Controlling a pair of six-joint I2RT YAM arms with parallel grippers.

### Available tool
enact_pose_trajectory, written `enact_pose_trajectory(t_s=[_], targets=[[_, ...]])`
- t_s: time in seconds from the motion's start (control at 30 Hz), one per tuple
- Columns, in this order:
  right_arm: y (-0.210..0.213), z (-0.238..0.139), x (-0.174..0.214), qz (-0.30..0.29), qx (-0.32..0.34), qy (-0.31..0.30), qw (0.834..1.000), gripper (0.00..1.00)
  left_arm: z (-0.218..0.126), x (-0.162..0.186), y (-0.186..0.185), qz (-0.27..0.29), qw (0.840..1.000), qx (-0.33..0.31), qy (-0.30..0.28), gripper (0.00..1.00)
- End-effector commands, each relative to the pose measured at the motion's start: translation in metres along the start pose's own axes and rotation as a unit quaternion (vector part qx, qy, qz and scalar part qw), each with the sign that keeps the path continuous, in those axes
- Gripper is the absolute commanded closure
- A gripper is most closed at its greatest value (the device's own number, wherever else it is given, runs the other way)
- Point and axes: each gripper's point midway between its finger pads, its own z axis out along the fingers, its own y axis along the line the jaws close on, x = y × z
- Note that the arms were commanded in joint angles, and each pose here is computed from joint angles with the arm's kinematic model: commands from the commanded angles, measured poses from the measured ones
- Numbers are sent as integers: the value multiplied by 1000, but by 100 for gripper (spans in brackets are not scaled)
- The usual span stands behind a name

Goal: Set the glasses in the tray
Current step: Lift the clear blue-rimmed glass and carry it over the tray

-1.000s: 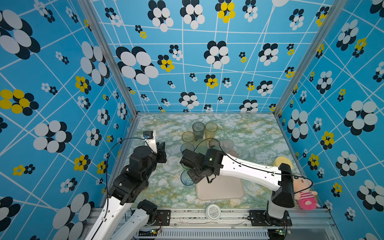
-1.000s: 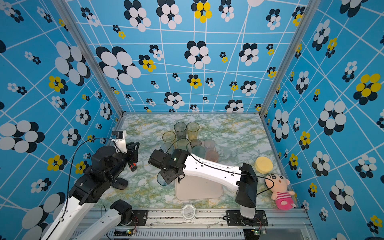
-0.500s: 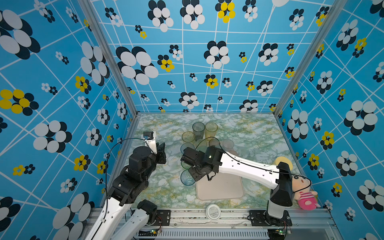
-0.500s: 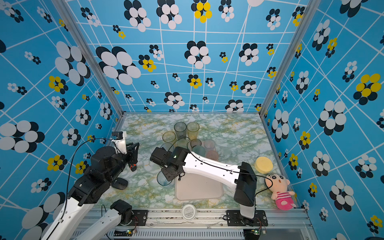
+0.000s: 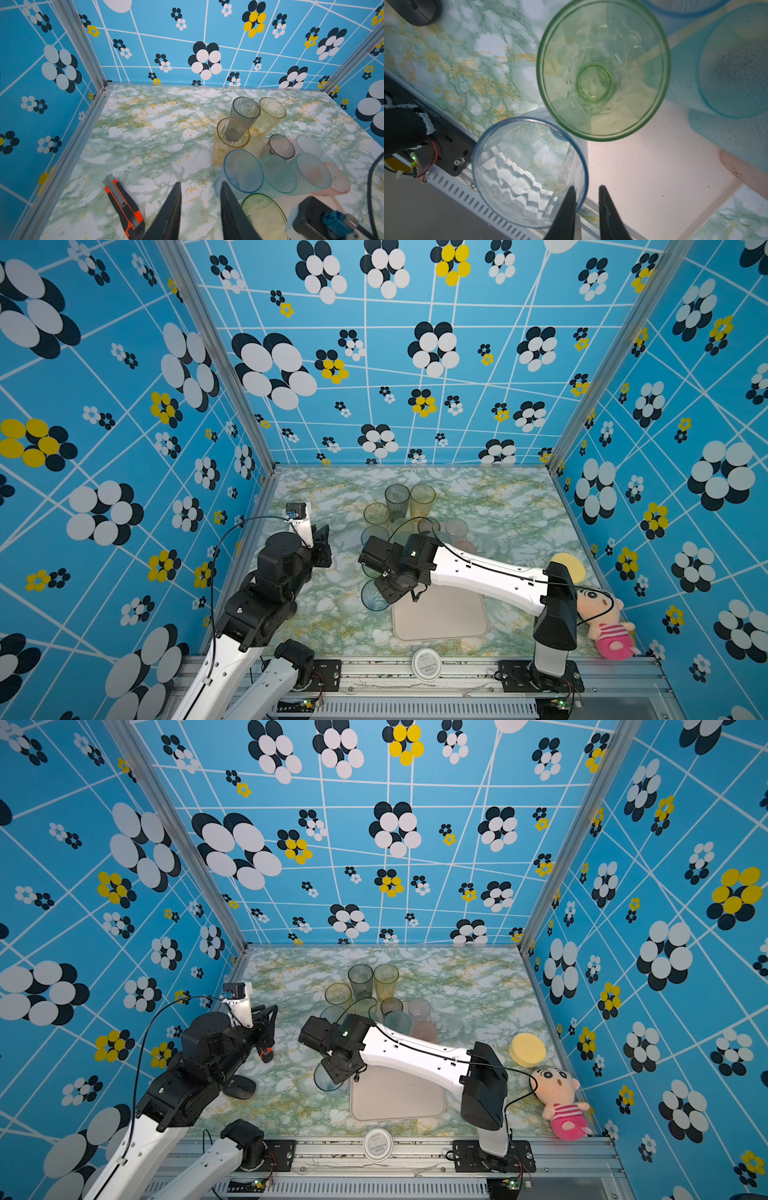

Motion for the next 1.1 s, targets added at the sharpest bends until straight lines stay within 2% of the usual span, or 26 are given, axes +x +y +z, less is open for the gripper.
enact_pose_trajectory(t_s=[0.0,0.5,0.83,1.07], targets=[[1,6,-3,7,-6,3,1000,77,0,1,4,7,1000,-6,3,67],[3,16,-2,5,-9,18,1000,83,1,4,8,6,1000,-11,7,66],[4,13,-1,1,-11,23,1000,95,1,7,11,4,1000,-13,11,66],[3,4,1,-1,-13,19,1000,98,4,9,10,1,1000,-9,16,66]])
